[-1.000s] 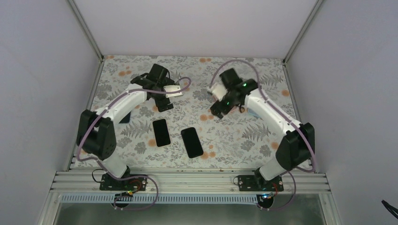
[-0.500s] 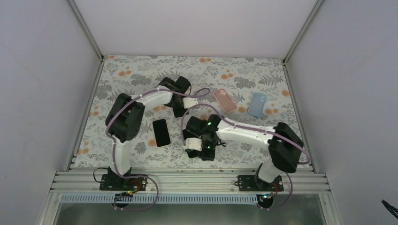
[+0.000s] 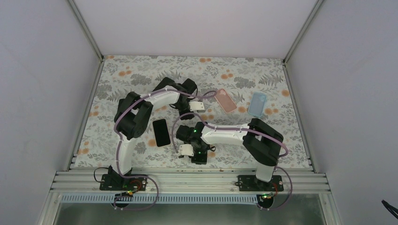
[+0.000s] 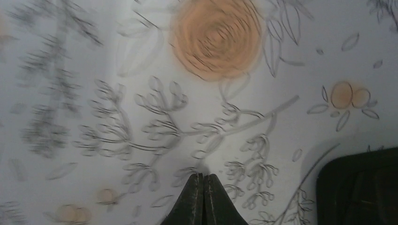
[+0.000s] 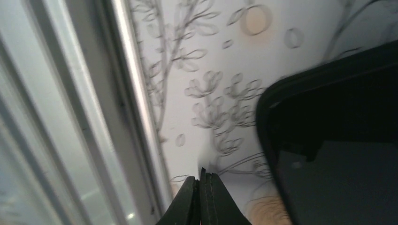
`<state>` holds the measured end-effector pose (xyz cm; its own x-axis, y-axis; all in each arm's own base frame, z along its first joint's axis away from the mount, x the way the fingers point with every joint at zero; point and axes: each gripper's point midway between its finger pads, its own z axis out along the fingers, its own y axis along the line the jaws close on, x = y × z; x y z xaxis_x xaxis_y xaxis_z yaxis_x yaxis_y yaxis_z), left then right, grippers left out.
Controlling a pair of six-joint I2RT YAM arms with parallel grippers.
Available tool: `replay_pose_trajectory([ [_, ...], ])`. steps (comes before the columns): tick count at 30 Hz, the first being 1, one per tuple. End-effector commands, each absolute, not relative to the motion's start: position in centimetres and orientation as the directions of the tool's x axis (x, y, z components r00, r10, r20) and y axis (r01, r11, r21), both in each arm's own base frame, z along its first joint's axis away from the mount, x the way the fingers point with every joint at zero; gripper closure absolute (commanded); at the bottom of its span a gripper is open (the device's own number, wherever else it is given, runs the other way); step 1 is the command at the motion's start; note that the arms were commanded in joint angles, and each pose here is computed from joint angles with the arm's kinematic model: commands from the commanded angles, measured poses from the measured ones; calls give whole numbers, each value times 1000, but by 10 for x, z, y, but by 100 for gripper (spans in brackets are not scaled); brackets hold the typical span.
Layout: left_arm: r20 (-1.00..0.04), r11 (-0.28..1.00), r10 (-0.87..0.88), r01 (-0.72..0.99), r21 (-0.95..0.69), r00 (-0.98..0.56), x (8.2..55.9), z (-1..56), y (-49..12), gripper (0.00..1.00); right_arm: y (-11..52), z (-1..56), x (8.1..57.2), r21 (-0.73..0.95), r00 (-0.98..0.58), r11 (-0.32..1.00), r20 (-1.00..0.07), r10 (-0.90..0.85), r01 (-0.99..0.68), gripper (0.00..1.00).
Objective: Take the phone out of the phone case
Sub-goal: Pick up the phone at the center of the board.
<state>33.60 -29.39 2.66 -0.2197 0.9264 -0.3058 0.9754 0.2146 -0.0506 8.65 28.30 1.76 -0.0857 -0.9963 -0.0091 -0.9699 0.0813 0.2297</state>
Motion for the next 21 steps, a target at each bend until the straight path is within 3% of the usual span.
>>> replay_pose_trajectory([
  [1, -257, 174, 944, 974, -147, -207, 306, 4, -285, 98, 294, 12, 114, 83, -91, 87, -44, -995, -993, 96],
  [14, -252, 122, 950, 960, -252, -186, 282, -8, -300, 98, 330, 9, 135, 55, -80, 74, -107, -991, -996, 96],
  [21, -232, 59, 963, 947, -316, -138, 261, -14, -314, 98, 359, 18, 161, -44, -65, 73, -165, -984, -996, 96],
])
